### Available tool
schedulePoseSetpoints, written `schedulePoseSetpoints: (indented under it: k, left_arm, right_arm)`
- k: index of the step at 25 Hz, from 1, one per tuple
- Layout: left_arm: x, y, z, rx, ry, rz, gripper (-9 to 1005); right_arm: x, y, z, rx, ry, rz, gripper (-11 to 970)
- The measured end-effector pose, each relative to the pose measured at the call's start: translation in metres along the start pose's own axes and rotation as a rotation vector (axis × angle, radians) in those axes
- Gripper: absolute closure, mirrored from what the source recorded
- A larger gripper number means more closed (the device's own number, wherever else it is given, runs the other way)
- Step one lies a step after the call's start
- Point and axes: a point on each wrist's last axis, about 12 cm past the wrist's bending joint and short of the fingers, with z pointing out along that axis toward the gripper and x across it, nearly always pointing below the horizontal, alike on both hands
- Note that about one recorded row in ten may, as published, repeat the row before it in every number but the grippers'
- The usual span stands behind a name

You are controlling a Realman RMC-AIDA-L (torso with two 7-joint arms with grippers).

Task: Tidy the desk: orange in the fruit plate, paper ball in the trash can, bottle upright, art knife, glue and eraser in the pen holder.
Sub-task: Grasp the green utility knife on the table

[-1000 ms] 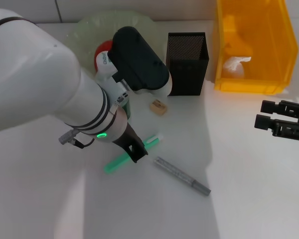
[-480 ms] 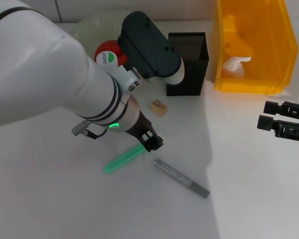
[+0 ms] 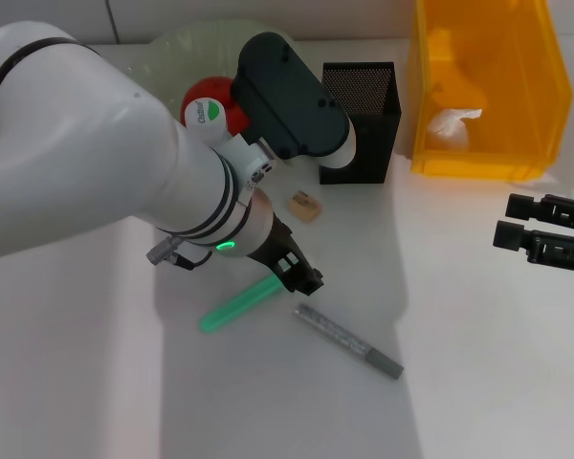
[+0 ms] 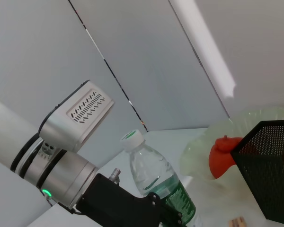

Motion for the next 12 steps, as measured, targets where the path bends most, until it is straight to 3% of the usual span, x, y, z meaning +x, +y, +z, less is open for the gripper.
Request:
schedulePoseSetpoints:
  k: [7, 12]
  left_arm:
    - [0.0, 0.0, 0.003, 0.004, -0.004, -0.004, 337]
    - [0.002, 0.0, 0.012, 0.017, 0.002, -0.004, 398]
  right_arm:
    - [0.0, -0.001, 0.002, 0.005, 0.0, -0.002, 220]
    - [0.001, -0.002, 0.004, 0.005, 0.001, 0.004, 220]
